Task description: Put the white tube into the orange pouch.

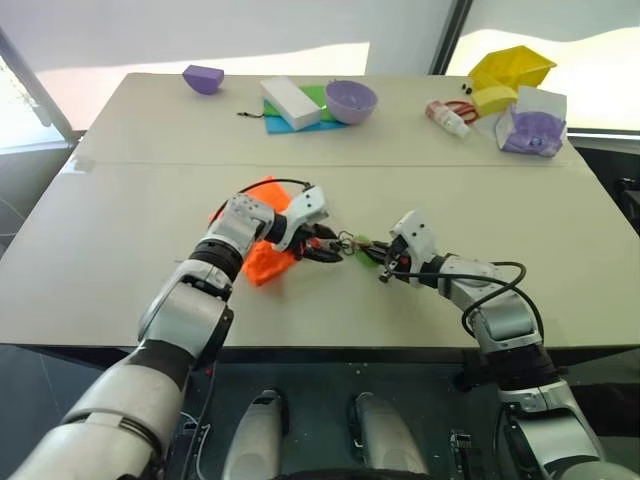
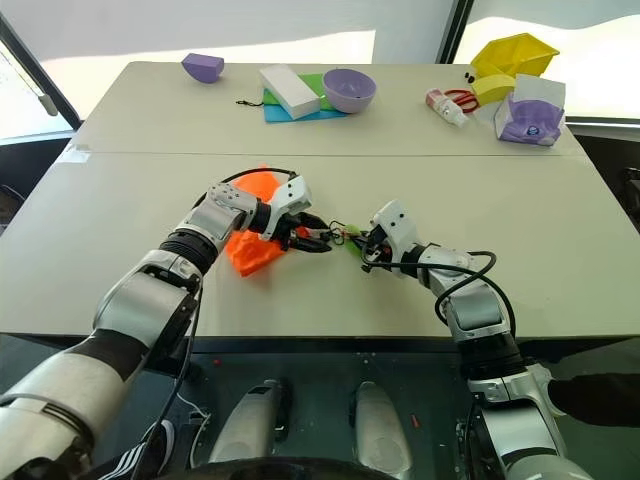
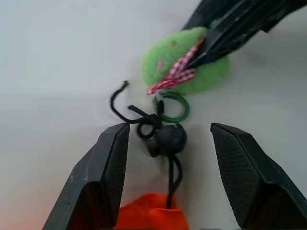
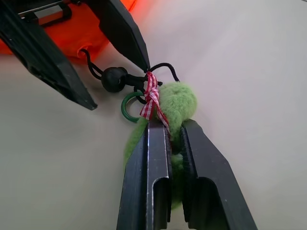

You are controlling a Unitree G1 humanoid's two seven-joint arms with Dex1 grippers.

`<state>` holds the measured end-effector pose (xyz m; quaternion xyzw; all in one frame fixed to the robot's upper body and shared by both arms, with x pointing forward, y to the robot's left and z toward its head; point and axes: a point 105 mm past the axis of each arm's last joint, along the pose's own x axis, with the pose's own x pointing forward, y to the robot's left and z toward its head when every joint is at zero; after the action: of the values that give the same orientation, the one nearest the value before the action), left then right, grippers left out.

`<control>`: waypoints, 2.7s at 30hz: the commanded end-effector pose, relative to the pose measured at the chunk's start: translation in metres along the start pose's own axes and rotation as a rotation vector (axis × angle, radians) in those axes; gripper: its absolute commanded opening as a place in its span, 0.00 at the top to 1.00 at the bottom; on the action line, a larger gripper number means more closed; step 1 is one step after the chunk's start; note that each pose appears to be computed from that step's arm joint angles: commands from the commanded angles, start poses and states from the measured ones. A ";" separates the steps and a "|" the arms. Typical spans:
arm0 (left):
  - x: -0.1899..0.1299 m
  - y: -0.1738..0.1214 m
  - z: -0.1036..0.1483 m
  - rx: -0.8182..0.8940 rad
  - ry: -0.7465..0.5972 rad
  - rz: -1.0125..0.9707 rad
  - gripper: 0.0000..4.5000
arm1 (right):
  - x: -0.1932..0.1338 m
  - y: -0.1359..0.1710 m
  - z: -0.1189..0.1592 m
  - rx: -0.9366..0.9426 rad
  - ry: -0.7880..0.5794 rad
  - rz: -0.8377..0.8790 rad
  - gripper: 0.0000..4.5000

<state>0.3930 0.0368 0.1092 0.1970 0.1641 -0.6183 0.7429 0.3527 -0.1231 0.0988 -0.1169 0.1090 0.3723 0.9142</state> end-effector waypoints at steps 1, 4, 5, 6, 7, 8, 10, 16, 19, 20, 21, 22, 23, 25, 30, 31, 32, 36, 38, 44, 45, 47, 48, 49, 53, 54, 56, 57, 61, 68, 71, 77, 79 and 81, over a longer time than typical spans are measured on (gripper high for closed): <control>-0.003 0.008 0.008 -0.002 -0.032 0.068 0.36 | 0.001 -0.001 0.012 -0.028 -0.041 -0.006 1.00; -0.002 0.007 0.007 -0.035 -0.044 0.059 0.36 | 0.003 0.000 0.011 -0.037 -0.036 -0.001 1.00; -0.001 0.004 0.004 -0.042 -0.035 0.045 0.36 | 0.003 0.000 0.011 -0.036 -0.037 0.001 1.00; 0.000 0.002 0.002 -0.046 -0.029 0.036 0.36 | 0.004 0.000 0.012 -0.034 -0.039 0.002 1.00; 0.000 0.001 -0.001 -0.050 -0.024 0.033 0.36 | 0.004 0.001 0.012 -0.035 -0.040 0.006 1.00; 0.000 0.001 -0.002 -0.052 -0.023 0.033 0.36 | 0.004 0.001 0.012 -0.037 -0.041 0.010 1.00; 0.001 0.000 -0.004 -0.074 -0.024 0.033 0.36 | 0.005 0.001 0.013 -0.039 -0.040 0.010 1.00; 0.006 -0.003 -0.007 -0.094 -0.009 0.023 0.56 | 0.004 0.001 0.012 -0.035 -0.037 0.009 1.00; 0.007 -0.005 -0.009 -0.078 0.006 0.016 0.77 | 0.004 0.001 0.012 -0.034 -0.038 0.007 1.00; 0.007 -0.006 -0.011 -0.076 0.016 0.010 0.77 | 0.004 0.001 0.012 -0.034 -0.038 0.007 1.00; 0.006 -0.006 -0.012 -0.065 0.024 0.012 0.77 | 0.003 0.001 0.012 -0.034 -0.038 0.007 1.00; 0.006 -0.006 -0.013 -0.060 0.028 0.016 0.77 | 0.004 0.001 0.012 -0.034 -0.039 0.007 1.00; 0.005 -0.006 -0.013 -0.062 0.024 0.013 0.77 | 0.003 0.001 0.013 -0.033 -0.040 0.006 1.00; 0.005 -0.006 -0.012 -0.066 0.015 0.014 0.77 | 0.003 0.001 0.013 -0.034 -0.041 0.006 1.00; 0.006 -0.008 -0.012 -0.045 0.013 0.011 0.77 | 0.003 0.000 0.014 -0.035 -0.045 0.007 1.00; 0.006 -0.009 -0.012 -0.032 0.014 0.009 0.77 | 0.003 0.000 0.015 -0.035 -0.046 0.006 1.00; 0.005 -0.010 -0.011 -0.011 0.019 0.003 0.77 | 0.003 -0.001 0.015 -0.036 -0.048 0.002 1.00; -0.004 -0.010 -0.010 0.077 0.052 -0.006 0.77 | -0.006 -0.023 0.018 -0.036 -0.055 -0.075 1.00; -0.009 -0.009 -0.006 0.097 0.049 -0.004 0.77 | -0.012 -0.038 0.019 -0.042 -0.055 -0.127 1.00; -0.027 -0.016 -0.003 0.169 0.074 -0.023 0.77 | -0.027 -0.072 0.021 -0.054 -0.055 -0.237 1.00; -0.032 -0.017 -0.005 0.165 0.077 -0.025 0.77 | -0.030 -0.078 0.020 -0.059 -0.047 -0.262 1.00; -0.039 -0.020 -0.008 0.165 0.086 -0.029 0.77 | -0.033 -0.087 0.020 -0.065 -0.042 -0.294 1.00; -0.042 -0.021 -0.010 0.164 0.092 -0.026 0.77 | -0.034 -0.092 0.020 -0.069 -0.043 -0.314 1.00; -0.046 -0.022 -0.012 0.169 0.102 -0.025 0.77 | -0.034 -0.095 0.021 -0.068 -0.047 -0.330 1.00; -0.059 -0.027 -0.014 0.185 0.122 -0.018 0.77 | -0.040 -0.116 0.024 -0.071 -0.051 -0.441 1.00; -0.062 -0.026 -0.014 0.196 0.121 -0.010 0.77 | -0.041 -0.119 0.024 -0.082 -0.047 -0.461 1.00; -0.065 -0.026 -0.012 0.221 0.110 0.006 0.77 | -0.041 -0.122 0.023 -0.089 -0.042 -0.481 1.00; -0.066 -0.026 -0.011 0.233 0.102 0.011 0.77 | -0.041 -0.123 0.022 -0.086 -0.041 -0.484 1.00; -0.066 -0.028 -0.008 0.203 0.051 0.021 0.77 | -0.033 -0.113 0.014 -0.140 -0.005 -0.445 1.00; -0.062 -0.029 0.005 0.086 -0.124 0.055 0.24 | -0.016 -0.063 0.011 -0.019 -0.063 -0.174 0.50; -0.077 -0.022 0.025 0.011 -0.300 0.132 0.00 | -0.020 -0.055 0.016 -0.029 -0.093 -0.136 0.19; -0.135 -0.003 0.040 -0.116 -0.569 0.396 0.00 | -0.052 -0.029 0.040 -0.030 -0.216 0.046 0.01; -0.143 -0.001 0.034 -0.110 -0.566 0.474 0.00 | -0.057 -0.025 0.040 -0.045 -0.218 0.073 0.01; -0.155 -0.003 0.025 -0.124 -0.564 0.547 0.00 | -0.060 -0.019 0.042 -0.073 -0.235 0.080 0.01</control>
<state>0.3655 0.1469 0.1905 -0.0015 -0.0343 -0.4397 0.8975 0.3359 -0.1703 0.1441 -0.0915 0.0274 0.4071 0.9084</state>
